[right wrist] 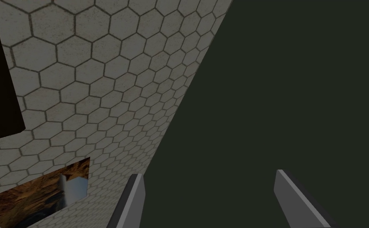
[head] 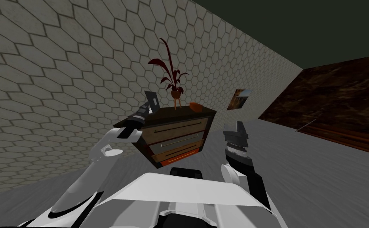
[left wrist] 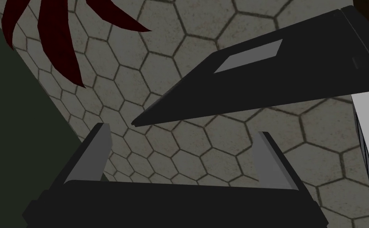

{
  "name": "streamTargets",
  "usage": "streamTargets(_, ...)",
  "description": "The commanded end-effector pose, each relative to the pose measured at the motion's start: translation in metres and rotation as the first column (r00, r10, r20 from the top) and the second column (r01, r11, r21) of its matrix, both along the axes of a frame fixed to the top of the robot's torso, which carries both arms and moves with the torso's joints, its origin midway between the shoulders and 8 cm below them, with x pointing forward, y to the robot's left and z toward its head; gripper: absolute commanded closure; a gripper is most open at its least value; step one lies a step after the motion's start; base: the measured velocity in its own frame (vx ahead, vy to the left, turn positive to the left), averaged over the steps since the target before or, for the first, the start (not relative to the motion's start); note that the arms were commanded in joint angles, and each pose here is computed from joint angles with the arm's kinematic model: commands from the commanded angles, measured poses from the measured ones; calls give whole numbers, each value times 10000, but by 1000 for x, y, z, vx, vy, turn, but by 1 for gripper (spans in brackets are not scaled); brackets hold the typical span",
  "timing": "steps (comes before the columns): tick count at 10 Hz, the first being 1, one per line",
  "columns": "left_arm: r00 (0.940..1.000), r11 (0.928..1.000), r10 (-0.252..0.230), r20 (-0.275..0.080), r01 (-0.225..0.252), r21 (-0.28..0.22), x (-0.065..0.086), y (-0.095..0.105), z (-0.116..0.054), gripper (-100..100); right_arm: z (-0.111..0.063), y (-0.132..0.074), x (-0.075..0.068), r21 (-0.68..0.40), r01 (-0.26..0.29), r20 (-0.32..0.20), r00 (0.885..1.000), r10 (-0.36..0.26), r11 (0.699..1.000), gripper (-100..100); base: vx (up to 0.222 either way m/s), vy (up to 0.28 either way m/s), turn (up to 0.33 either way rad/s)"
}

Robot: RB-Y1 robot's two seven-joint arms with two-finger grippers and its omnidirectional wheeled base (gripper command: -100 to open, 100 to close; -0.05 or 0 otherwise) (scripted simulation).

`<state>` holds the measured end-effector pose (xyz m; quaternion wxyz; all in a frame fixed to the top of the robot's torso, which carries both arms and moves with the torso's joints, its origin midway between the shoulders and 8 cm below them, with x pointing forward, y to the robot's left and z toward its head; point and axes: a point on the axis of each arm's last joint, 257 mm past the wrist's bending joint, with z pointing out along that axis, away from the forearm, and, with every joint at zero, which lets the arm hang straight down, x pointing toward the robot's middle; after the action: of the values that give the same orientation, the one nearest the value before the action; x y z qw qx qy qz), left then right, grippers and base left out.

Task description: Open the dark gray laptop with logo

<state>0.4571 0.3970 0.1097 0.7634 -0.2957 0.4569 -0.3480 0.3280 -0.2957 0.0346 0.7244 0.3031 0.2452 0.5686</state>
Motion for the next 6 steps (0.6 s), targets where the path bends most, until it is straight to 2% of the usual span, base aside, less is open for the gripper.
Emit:
streamTargets(1, 9977, 9978, 655, -171, -655, 49, -3, 22, 1, -100, 0, 0, 0, 0, 0, 0, 10000, 0, 10000, 0, 153, 63, -37)
streamTargets(2, 9963, 9967, 808, -276, -808, 25, -3, 28, -3, -100, 0, 0, 0, 0, 0, 0, 10000, 0, 10000, 0, 150, 61, -40)
streamTargets(3, 9973, 9975, 704, -218, -703, 37, -3, 22, -2, -100, 0, 0, 0, 0, 0, 0, 10000, 0, 10000, 0, 71, 28, -9)
streamTargets(6, 9967, 9969, 783, -232, -783, 3, -8, 22, 12, -100, 0, 0, 0, 1, -1, 1, 10000, 1, 10000, 0, 73, 32, -17)
